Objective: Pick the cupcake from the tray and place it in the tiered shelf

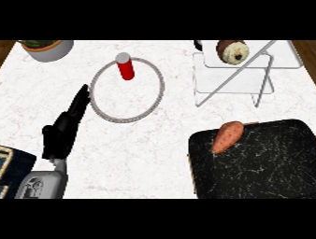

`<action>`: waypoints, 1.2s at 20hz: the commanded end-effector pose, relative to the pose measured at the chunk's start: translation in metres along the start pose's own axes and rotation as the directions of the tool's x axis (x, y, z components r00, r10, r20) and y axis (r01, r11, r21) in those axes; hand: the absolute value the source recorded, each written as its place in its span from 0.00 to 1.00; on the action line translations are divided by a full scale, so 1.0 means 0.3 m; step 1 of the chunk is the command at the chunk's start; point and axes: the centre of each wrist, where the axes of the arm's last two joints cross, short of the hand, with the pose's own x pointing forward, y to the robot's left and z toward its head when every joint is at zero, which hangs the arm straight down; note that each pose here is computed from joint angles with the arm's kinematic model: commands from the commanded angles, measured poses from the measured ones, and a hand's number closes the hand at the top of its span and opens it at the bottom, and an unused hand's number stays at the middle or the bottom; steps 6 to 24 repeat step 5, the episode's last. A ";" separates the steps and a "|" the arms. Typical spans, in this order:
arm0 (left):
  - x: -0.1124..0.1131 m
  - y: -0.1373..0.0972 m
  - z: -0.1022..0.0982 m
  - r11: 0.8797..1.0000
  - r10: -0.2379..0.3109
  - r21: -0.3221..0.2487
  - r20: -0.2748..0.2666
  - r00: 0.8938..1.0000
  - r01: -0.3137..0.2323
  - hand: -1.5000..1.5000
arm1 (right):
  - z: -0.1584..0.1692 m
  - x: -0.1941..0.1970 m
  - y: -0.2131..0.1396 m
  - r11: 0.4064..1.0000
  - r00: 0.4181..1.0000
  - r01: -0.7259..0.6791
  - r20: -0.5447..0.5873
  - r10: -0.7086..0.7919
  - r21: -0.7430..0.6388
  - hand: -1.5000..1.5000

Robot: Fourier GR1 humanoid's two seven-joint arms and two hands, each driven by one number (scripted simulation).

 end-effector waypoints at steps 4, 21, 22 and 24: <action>-0.023 -0.010 0.034 1.000 -0.008 0.009 0.002 1.000 0.008 0.50 | 0.023 -0.100 -0.295 0.993 0.995 -0.092 -0.019 0.094 0.078 0.00; 0.029 -0.027 0.018 1.000 0.013 -0.009 -0.004 1.000 -0.013 0.50 | -0.049 -0.109 -0.347 0.993 0.996 -0.079 -0.021 0.081 0.085 0.00; 0.029 -0.027 0.018 1.000 0.013 -0.009 -0.004 1.000 -0.013 0.50 | -0.049 -0.109 -0.347 0.993 0.996 -0.079 -0.021 0.081 0.085 0.00; 0.029 -0.027 0.018 1.000 0.013 -0.009 -0.004 1.000 -0.013 0.50 | -0.049 -0.109 -0.347 0.993 0.996 -0.079 -0.021 0.081 0.085 0.00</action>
